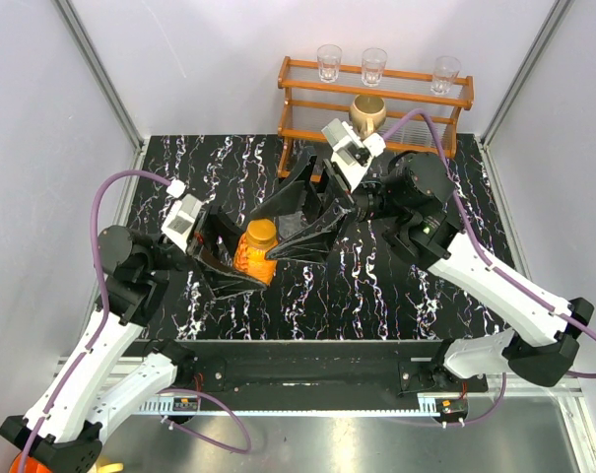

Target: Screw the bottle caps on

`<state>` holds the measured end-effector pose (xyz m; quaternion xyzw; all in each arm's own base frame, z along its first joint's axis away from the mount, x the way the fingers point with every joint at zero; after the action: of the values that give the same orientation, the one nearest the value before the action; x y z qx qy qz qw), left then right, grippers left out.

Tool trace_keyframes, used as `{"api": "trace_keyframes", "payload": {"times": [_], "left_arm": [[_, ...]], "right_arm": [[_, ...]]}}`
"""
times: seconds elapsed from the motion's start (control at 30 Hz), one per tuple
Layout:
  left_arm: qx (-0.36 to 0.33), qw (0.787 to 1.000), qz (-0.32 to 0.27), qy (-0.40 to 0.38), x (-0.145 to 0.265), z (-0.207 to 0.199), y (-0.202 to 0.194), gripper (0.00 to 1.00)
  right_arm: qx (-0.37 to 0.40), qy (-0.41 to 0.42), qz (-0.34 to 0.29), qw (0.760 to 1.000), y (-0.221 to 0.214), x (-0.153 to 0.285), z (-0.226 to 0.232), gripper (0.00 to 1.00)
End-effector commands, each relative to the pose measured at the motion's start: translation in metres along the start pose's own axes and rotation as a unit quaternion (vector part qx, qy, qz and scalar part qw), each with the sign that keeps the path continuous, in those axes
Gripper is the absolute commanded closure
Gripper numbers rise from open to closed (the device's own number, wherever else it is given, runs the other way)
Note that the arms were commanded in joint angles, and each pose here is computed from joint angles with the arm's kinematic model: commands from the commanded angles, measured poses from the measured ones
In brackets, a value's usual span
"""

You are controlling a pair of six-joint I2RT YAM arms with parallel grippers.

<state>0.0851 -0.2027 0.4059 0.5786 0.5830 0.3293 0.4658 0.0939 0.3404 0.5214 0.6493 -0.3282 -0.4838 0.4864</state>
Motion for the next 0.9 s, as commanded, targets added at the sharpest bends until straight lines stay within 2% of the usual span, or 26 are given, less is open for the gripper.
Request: {"api": "trace_keyframes", "payload": {"times": [0.0,0.63,0.87], "left_arm": [[-0.034,0.999,-0.024,0.005,-0.001,-0.005,0.016,0.59],[-0.036,0.999,-0.020,-0.008,-0.001,-0.008,0.015,0.58],[-0.035,0.999,-0.019,-0.003,0.000,-0.007,0.012,0.57]], "right_arm": [[0.002,0.026,-0.004,1.000,0.002,-0.002,0.005,0.24],[-0.022,0.027,0.004,0.999,-0.010,-0.010,-0.010,0.18],[-0.018,0.026,-0.002,1.000,-0.008,-0.009,-0.007,0.25]]}}
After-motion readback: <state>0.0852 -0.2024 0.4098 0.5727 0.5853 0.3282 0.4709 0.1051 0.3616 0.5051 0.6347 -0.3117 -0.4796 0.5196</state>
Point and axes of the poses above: each gripper's point midway between its finger pads, its own x axis back along the fingers, its own z axis along the line the jaws close on, y = z × x, the point moved 3 cm from there along x, back along the fingers, and after that the axes turned 8 degrees about x, right-handed, at the moved point
